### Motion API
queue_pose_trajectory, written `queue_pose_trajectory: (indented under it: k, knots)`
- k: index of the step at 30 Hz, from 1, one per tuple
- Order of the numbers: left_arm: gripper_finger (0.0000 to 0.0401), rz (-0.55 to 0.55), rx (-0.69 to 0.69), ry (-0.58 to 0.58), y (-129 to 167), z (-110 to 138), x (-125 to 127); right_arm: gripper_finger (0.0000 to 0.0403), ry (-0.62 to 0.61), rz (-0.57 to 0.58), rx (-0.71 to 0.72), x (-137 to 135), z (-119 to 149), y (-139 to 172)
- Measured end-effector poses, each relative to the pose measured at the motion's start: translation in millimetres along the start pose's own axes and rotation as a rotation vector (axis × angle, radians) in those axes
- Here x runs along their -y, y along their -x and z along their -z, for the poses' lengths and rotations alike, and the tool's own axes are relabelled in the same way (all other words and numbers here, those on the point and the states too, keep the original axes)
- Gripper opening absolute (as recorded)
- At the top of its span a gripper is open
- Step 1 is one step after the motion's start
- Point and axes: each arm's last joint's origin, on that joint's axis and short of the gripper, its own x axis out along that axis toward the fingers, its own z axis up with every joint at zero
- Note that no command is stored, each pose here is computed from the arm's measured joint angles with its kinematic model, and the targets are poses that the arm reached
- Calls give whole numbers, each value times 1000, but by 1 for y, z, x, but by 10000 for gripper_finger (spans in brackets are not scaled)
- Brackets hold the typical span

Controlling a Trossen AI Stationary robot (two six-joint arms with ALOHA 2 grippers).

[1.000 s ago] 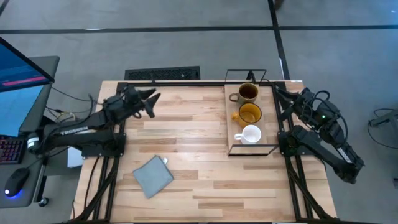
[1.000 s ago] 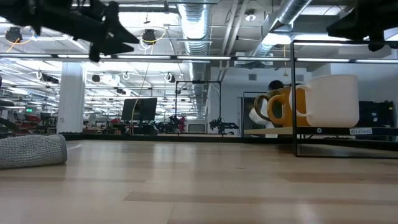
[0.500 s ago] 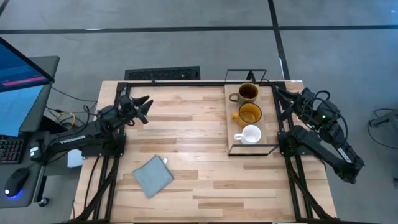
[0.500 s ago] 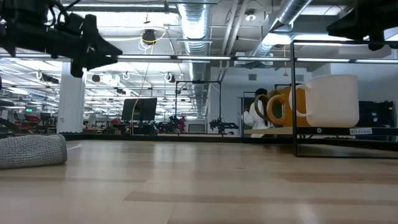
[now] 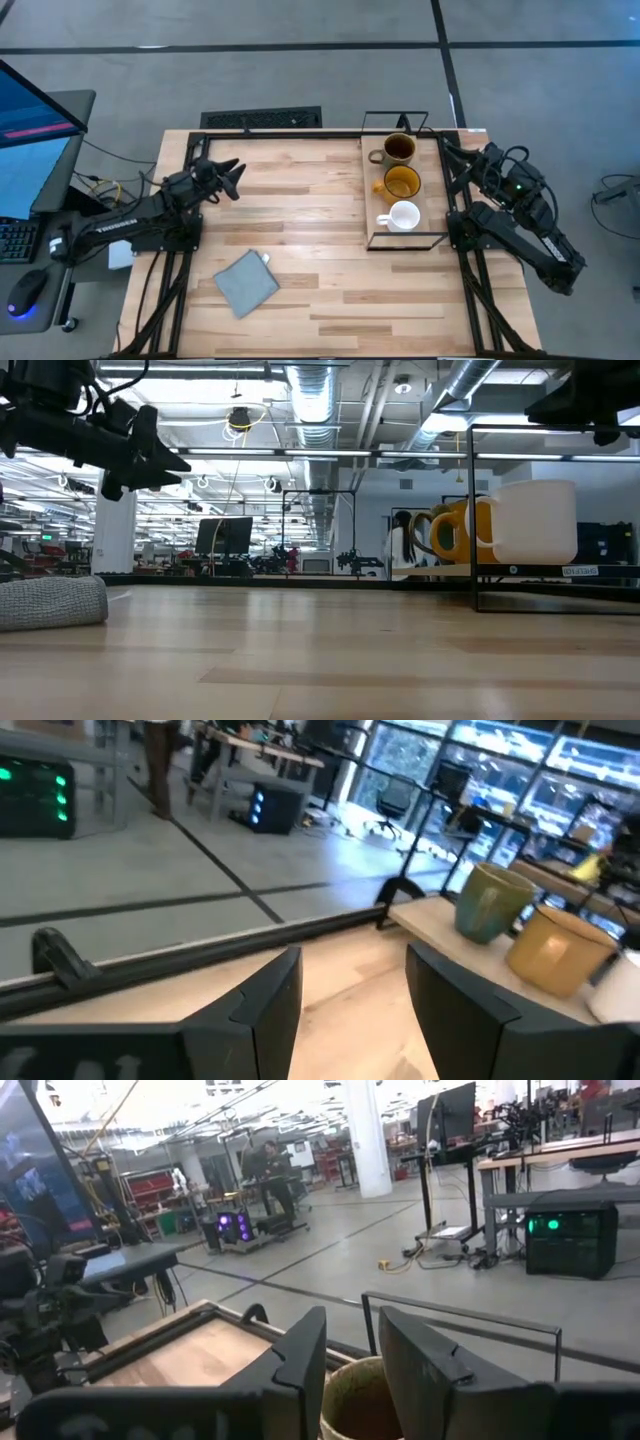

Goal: Stack small to large cups/mugs on shelf
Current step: Return to Home Position

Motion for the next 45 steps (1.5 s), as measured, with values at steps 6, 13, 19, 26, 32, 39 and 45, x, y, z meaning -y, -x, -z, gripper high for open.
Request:
queue_pose_trajectory:
  k: [6,13,19,26,32,39,45]
  knots:
    - [171,85,-47,6,6,2,0,118,0,0,2,0,0,0]
    - [171,111,-13,10,20,-1,-4,118,1,5,3,0,0,0]
    - [171,113,19,9,29,-2,-8,118,2,5,14,0,-1,0]
    - [171,177,62,38,20,16,-10,118,-8,5,21,0,-2,0]
    - [171,190,47,35,19,19,-10,118,-23,4,24,0,-2,0]
    - [171,192,34,15,18,20,-10,118,-41,-1,-3,0,0,0]
    - [171,192,33,22,18,20,-10,118,-37,12,-69,1,7,0]
